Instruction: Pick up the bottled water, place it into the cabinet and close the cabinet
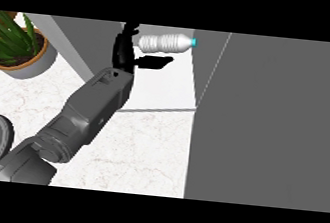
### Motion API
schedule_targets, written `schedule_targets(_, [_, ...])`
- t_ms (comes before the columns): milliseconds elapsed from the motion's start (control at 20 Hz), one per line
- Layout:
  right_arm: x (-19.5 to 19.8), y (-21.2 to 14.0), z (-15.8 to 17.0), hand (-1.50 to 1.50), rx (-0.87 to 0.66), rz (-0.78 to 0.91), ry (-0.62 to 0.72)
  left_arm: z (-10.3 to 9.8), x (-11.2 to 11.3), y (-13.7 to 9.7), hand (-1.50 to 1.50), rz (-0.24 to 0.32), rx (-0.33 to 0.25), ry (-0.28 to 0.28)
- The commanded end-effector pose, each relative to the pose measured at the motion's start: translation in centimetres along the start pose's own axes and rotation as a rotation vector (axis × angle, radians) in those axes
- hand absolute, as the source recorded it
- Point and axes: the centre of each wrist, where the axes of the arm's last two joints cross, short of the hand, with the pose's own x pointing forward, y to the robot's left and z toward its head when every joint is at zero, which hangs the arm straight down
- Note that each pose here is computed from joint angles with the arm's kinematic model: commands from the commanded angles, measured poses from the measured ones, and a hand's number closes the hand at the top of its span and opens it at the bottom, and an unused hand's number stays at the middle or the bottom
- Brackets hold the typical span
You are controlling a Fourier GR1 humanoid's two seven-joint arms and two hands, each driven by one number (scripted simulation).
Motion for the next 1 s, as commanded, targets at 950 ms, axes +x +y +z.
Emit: schedule_targets(950, [1.6, 1.1, -0.3, -1.5, -0.001, -0.058, 0.01, 0.9, 3.4, -2.7, -1.5, 0.407, -0.249, -0.197])
